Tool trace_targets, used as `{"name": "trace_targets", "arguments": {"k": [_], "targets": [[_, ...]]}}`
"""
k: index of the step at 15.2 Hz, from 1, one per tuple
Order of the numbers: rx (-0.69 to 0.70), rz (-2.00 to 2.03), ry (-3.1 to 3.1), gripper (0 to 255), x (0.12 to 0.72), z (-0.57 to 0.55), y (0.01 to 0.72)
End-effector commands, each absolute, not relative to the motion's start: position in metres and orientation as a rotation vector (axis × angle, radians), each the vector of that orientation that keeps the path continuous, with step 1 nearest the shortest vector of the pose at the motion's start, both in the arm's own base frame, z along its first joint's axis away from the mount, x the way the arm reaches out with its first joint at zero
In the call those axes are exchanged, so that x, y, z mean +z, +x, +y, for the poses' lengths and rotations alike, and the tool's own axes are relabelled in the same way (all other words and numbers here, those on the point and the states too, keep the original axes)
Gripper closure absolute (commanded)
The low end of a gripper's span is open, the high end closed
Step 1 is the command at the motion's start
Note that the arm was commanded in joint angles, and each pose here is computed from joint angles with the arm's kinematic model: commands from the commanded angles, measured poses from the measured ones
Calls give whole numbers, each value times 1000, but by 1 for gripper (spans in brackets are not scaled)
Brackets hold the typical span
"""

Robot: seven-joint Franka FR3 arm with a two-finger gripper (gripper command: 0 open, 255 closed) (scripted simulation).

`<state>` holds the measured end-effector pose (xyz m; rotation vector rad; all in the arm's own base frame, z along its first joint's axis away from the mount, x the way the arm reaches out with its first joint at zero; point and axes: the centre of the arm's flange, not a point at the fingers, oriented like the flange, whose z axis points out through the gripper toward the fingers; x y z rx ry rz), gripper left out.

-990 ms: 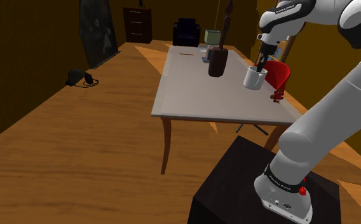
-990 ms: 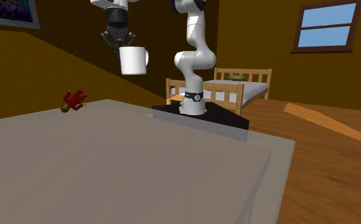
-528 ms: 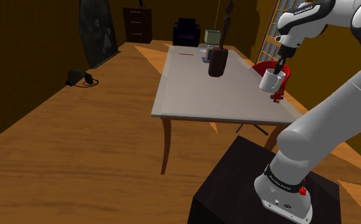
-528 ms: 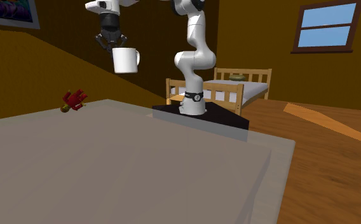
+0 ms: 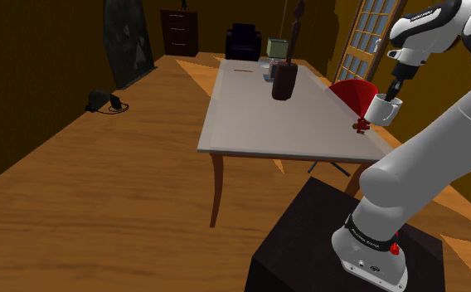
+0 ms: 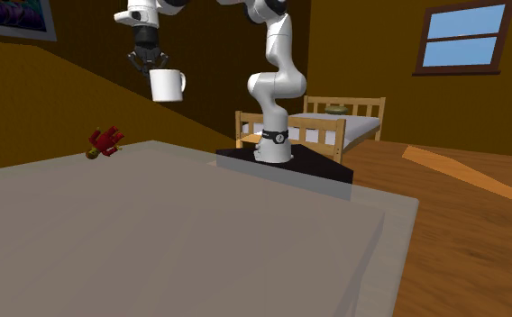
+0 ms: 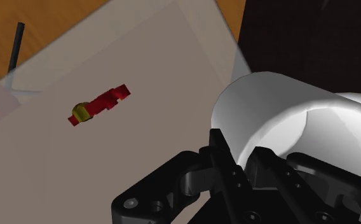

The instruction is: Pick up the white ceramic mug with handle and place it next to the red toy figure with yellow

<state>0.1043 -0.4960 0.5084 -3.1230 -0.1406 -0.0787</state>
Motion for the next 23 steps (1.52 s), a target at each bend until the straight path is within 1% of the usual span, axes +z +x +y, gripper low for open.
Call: {"name": "trace_targets", "arguments": {"k": [1, 7, 23], "targets": [[-79, -144, -3123, 255, 509, -507, 82], [-79, -144, -3123, 255, 509, -535, 16], [-79, -144, -3123, 255, 425, -535, 16]]}}
